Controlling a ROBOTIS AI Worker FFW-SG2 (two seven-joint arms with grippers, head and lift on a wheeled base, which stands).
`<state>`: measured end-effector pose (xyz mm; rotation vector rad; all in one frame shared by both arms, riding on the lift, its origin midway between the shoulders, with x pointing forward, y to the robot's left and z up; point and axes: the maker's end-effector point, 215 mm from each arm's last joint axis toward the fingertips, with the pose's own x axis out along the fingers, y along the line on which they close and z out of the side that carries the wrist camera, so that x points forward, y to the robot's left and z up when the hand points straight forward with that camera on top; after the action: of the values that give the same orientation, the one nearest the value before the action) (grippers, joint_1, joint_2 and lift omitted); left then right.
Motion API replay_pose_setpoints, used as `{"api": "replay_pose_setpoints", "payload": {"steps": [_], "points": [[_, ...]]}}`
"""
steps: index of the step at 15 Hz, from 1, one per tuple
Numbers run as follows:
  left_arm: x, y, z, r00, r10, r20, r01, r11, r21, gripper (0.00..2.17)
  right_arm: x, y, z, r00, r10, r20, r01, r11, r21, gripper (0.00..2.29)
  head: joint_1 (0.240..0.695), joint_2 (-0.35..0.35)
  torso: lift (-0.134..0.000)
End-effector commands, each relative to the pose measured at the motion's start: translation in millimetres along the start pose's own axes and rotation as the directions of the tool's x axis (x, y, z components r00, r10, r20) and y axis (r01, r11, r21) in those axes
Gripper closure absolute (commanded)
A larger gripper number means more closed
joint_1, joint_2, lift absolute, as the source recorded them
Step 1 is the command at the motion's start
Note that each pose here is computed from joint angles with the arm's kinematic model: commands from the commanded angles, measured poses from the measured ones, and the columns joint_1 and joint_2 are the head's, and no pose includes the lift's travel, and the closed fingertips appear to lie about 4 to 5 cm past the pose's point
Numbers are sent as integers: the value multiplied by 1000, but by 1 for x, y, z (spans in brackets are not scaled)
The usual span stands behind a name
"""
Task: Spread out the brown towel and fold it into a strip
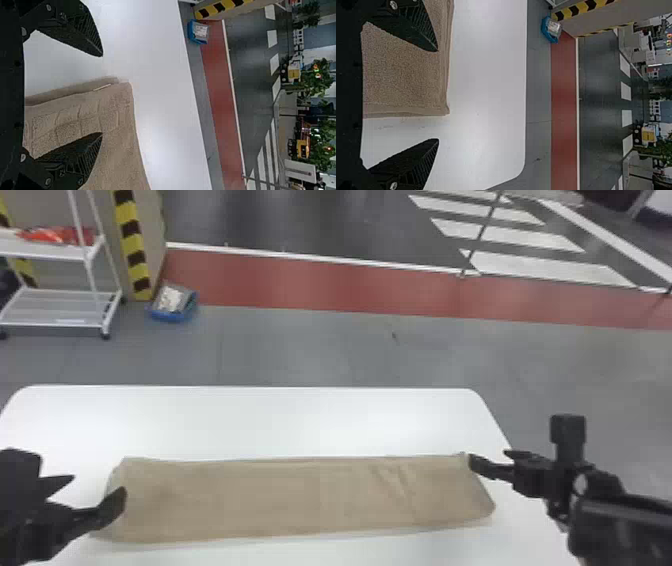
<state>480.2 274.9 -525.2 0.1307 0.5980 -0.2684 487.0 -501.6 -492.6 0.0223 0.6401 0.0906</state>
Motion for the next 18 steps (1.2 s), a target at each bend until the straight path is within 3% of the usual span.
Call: {"api": "replay_pose_setpoints", "payload": {"steps": [1, 6, 8, 18], "points": [[5, -2, 5, 1000, -5, -11, 5, 1000, -1, 211, 0, -5, 4, 1000, -4, -2, 4, 1000, -3, 83, 695, -254, 0], [14, -3, 16, 1000, -15, -7, 15, 1000, -1, 211, 6, -14, -1, 1000, -1, -18, 1, 1000, 5, 70, 695, -271, 0], [19, -6, 7, 999, -18, -44, 18, 1000, -8, 211, 6, -14, 0, 1000, 4, -19, -4, 1000, 3, 56, 695, -271, 0], [40, -13, 7, 997, -32, -72, 31, 999, -18, 164, 0, -51, -1, 999, -3, -48, 3, 1000, 7, 80, 695, -314, 0]]}}
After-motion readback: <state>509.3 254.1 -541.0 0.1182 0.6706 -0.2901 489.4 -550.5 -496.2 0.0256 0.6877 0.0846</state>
